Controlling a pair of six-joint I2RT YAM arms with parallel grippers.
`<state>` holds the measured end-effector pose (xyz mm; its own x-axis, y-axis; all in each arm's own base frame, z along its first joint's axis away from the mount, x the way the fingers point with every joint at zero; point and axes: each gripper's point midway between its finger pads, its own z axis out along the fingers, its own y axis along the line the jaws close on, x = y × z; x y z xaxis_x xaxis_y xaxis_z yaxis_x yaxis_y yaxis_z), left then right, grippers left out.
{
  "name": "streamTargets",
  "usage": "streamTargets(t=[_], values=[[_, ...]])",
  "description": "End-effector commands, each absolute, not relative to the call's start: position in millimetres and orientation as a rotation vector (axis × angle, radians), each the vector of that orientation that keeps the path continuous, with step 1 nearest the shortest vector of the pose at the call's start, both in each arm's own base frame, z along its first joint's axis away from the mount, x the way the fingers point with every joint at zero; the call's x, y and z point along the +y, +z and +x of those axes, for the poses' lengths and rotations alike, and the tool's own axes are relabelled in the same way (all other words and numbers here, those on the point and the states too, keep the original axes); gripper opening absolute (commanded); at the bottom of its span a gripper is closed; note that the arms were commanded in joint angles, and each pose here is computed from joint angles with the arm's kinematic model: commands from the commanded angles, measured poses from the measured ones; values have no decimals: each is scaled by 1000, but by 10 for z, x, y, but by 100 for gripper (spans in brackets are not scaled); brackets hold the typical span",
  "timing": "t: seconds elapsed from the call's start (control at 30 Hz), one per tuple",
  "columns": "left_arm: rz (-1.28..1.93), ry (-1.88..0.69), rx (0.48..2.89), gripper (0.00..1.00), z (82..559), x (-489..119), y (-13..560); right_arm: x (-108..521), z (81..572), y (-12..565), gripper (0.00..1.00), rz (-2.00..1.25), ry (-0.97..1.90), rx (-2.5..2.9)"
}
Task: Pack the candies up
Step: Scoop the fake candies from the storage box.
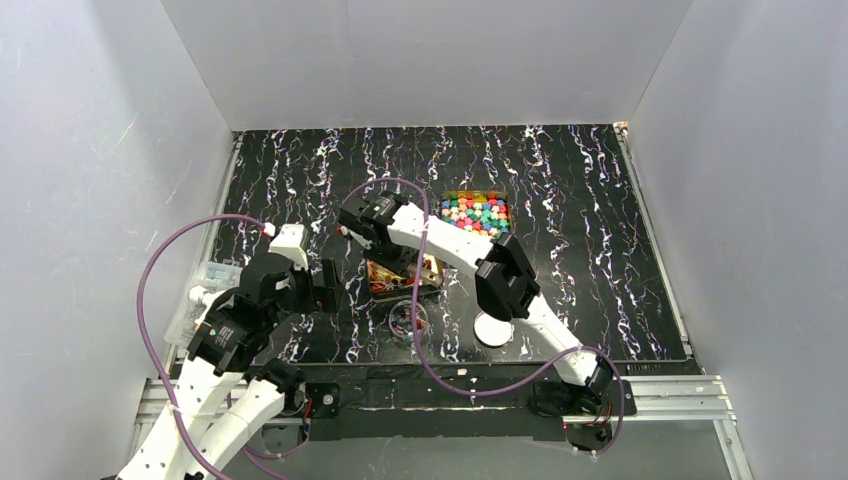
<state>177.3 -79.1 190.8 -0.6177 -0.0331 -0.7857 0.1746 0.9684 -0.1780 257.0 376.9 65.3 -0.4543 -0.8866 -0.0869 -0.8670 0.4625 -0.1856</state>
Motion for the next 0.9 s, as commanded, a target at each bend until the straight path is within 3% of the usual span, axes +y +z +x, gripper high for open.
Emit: streamTargets(t=[0.0, 0.3, 0.87], values=[[98, -274, 2236, 98, 1776, -771, 1851, 4068, 2834, 708, 1, -1404, 14, 2477], [98, -250, 2273, 98, 1803, -770, 1779, 4148, 3079, 664, 1, -1333, 113, 2386], [95, -176, 2340, 98, 1863, -730, 1646, 3950, 3031, 871, 1, -1354, 200, 2208]])
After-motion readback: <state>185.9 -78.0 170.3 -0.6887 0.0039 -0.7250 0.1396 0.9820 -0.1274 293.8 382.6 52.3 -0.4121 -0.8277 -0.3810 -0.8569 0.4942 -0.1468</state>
